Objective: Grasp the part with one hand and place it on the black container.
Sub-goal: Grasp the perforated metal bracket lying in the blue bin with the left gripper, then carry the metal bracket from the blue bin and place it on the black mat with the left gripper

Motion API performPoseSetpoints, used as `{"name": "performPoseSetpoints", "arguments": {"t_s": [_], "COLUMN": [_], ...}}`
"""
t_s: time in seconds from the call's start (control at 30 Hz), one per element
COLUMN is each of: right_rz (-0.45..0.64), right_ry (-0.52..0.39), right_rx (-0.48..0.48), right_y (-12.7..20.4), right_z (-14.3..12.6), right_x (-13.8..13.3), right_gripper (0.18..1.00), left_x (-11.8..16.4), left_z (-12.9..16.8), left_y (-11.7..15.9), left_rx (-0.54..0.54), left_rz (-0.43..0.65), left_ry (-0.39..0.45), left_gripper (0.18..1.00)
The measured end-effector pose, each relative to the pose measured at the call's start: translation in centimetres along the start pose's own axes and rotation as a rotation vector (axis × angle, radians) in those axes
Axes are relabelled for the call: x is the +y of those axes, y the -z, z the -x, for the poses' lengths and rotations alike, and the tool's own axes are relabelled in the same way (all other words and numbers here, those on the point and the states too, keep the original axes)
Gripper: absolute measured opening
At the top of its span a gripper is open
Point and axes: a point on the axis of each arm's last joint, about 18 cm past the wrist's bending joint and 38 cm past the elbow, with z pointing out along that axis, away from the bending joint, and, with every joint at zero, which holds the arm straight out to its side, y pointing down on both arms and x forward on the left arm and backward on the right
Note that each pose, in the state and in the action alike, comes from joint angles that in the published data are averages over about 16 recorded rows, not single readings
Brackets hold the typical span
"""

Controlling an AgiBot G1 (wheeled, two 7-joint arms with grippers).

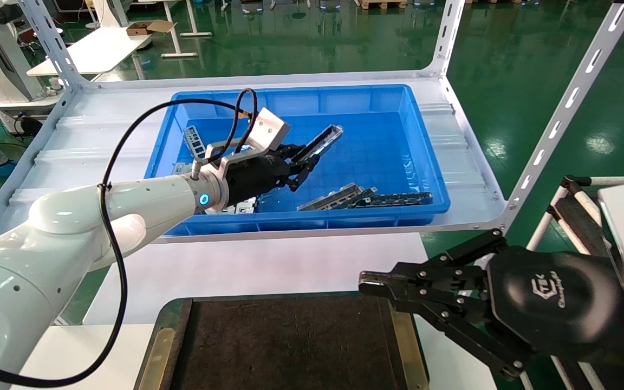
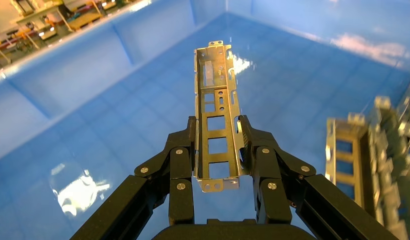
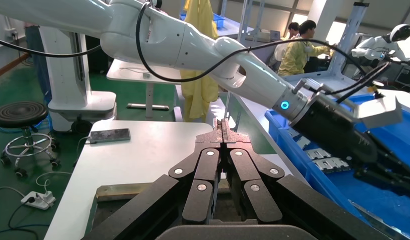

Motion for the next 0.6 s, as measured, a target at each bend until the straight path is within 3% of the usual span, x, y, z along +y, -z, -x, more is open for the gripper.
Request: {"name": "performPoseSetpoints", "arguments": {"t_s": [0.33,0.6], "right_rz": [0.0,0.0], "right_ry": [0.0,0.0], "right_rx": [0.0,0.0], "right_y": [0.0,0.0], "right_z": [0.0,0.0], "right_x": [0.0,0.0], "right_gripper": [0.191,0.191], "left_x": [-1.6,-2.3], "left_z": [0.6,-1.1], "left_y": [1.8,5.2], "left_rx": [0.087,0.29], "left_rz": [-0.073,-0.196], "left_ry": [0.002,0.0], "left_gripper": [0.358,0.358]}}
